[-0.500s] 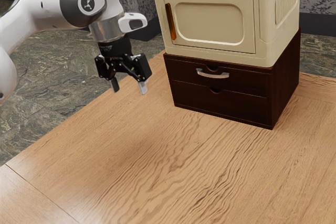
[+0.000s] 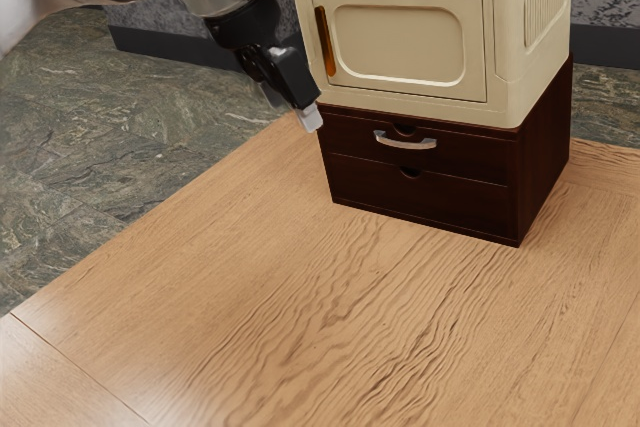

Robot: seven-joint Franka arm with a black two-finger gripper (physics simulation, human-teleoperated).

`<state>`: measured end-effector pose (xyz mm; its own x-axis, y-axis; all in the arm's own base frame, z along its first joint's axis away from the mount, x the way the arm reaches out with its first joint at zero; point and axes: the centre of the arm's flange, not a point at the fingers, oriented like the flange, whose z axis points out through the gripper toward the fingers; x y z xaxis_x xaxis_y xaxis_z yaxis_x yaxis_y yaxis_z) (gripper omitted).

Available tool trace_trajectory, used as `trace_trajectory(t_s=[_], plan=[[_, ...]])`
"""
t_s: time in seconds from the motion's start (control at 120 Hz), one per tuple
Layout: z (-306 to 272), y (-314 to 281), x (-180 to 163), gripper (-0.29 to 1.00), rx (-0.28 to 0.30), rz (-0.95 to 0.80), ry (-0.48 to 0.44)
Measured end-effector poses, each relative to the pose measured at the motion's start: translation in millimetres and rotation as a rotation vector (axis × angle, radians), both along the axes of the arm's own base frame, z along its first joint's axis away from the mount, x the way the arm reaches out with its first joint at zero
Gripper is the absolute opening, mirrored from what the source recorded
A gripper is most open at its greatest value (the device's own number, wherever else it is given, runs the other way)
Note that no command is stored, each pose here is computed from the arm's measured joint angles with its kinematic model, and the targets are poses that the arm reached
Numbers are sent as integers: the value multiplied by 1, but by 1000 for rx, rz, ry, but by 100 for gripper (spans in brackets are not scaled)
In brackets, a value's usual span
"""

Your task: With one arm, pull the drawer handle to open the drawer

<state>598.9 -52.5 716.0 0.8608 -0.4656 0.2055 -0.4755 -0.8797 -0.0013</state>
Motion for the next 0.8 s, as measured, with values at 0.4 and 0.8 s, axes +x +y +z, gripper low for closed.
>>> trace_trajectory(t_s=[0.4, 0.8], plan=[[-102, -67, 62, 70, 146, -637, -84], [-120, -42, 94, 70, 274, -873, -236]])
